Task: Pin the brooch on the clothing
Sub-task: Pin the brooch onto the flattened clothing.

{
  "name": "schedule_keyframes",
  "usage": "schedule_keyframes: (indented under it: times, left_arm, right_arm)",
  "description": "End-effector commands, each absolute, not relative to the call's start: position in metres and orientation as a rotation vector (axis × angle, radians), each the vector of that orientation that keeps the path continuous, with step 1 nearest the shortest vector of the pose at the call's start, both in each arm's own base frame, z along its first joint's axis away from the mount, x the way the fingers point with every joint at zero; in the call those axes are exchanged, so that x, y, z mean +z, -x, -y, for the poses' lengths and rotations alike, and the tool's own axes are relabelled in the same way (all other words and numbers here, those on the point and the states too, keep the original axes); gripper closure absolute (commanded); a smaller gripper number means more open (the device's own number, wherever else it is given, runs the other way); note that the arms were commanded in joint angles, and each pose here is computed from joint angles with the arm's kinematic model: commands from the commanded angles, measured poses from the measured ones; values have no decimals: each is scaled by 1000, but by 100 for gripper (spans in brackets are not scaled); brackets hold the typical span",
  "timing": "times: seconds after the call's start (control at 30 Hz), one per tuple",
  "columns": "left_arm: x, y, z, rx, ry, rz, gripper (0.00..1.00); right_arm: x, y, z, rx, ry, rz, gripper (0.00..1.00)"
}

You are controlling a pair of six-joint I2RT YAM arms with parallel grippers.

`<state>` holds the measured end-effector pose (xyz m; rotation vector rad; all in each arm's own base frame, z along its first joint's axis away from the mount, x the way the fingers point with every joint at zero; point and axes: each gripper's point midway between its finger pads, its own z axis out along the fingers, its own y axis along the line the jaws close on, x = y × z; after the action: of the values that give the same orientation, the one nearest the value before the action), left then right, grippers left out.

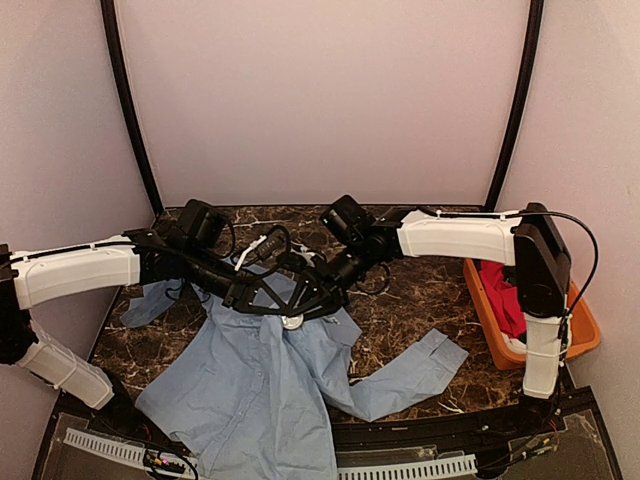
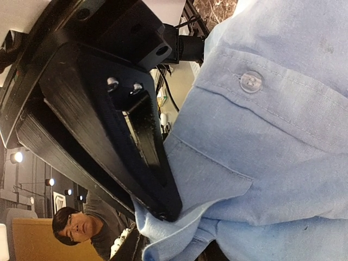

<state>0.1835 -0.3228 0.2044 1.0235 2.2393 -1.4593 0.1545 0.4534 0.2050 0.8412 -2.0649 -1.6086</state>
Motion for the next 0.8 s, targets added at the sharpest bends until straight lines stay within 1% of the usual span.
schedule_keyframes:
  times: [0.0,0.13,0.23,0.53,0.77]
  left_arm:
    - [202,-197,315,-1344,-972,-2243,99]
    - [201,-199,314,-1329,-959,-2250,99]
    - [199,-202,313,-1307,-953,-2259,99]
    - [201,-203,311,-1274,-965,-2256,99]
    - [205,-201,311,-1287,-968,-2240,96]
  right_arm:
    - [217,-137,-462,-1628,-883,1997,75]
    - [214,-133,-462,-1618,-881,1991,87]
    - [212,-132,-461,-1613,-879,1988,94]
    - [216,-133,-462,-1624,-885,1982,99]
    - [212,-136,-462,-1621,-887,2006,100]
